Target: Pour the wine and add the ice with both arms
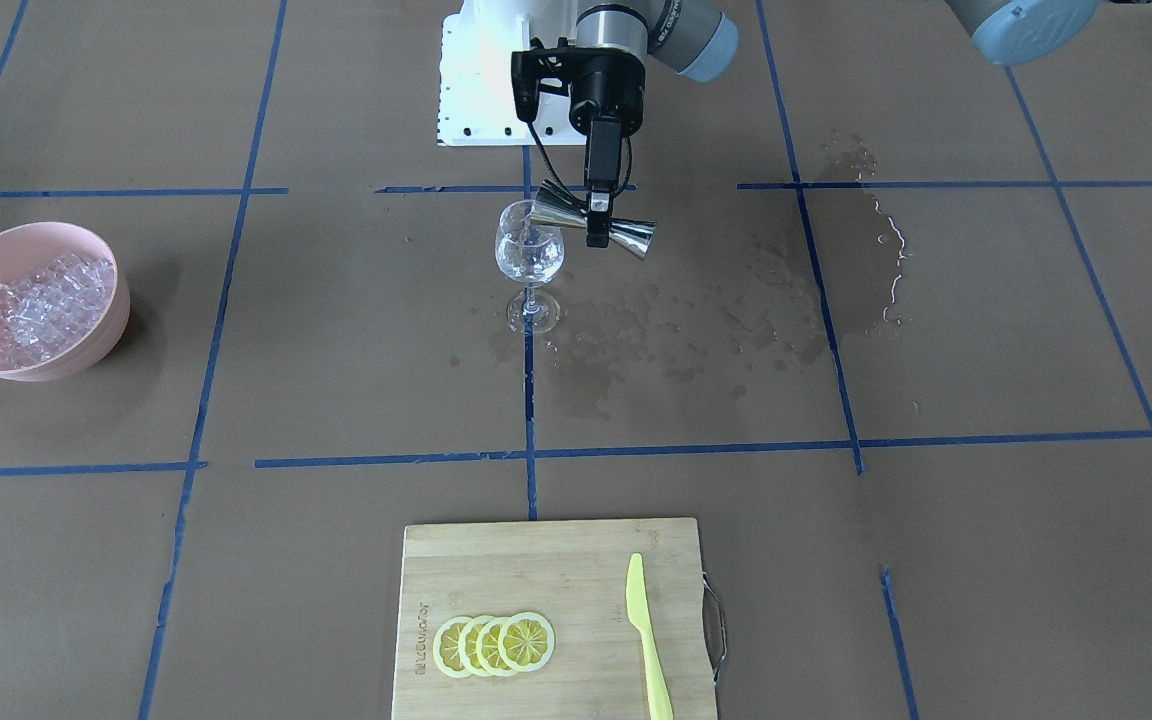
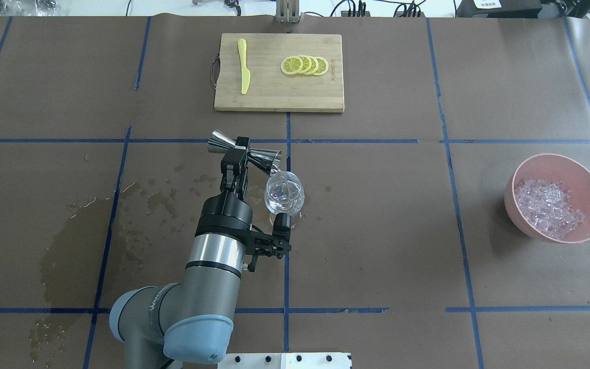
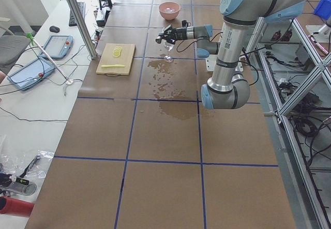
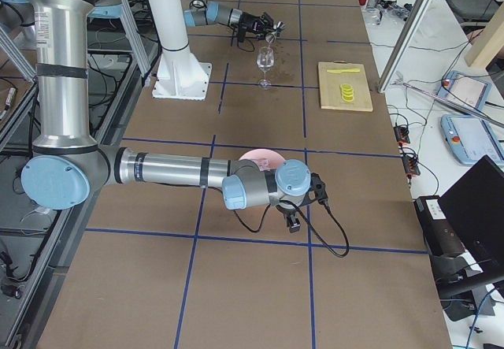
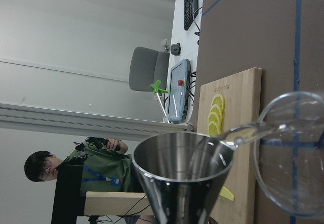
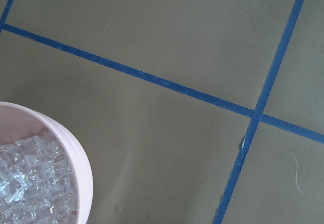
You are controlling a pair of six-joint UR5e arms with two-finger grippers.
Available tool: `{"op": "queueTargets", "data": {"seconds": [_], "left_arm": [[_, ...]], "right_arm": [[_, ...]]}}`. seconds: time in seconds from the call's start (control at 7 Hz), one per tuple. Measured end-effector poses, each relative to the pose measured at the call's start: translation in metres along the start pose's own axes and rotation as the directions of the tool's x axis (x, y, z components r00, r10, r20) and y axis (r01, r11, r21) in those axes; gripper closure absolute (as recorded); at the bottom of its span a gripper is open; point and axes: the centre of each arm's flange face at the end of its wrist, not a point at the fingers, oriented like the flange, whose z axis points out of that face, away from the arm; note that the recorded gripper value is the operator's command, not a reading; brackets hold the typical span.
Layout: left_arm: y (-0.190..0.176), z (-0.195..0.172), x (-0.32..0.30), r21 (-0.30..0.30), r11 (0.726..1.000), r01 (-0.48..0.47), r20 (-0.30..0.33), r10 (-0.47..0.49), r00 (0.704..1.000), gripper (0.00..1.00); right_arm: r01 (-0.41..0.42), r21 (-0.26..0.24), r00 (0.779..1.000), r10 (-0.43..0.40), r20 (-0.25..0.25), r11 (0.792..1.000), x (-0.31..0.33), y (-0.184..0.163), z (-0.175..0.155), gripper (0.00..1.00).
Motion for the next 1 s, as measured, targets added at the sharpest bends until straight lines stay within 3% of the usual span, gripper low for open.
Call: {"op": "queueTargets", "data": {"seconds": [0.43,0.57,0.71,1.0], "left_arm": [[-0.003,-0.002,-0.008,-0.018,0.986,-0.164,0.023,0.164,0.986,1.00],[-0.002,-0.002,-0.011,-0.019,0.985,-0.170,0.031,0.170,0.985,1.00],[0.003,-0.003,-0.014,-0.010,0.994,-0.111,0.047,0.112,0.993,1.00],[0.039,-0.005,-0.014,0.040,0.993,0.113,0.096,-0.116,0.989,1.00]], "right_arm": [[-0.019,-0.017,1.000,0.019,0.002,1.000,0.013,-0.004,0.010,0.00],[-0.019,-0.017,1.000,0.019,0.003,1.000,0.014,-0.008,0.011,0.00],[-0.015,-0.014,1.000,0.015,0.002,1.000,0.013,-0.013,0.009,0.00],[-0.007,-0.007,1.000,0.007,0.001,1.000,0.010,-0.018,0.007,0.00]]}}
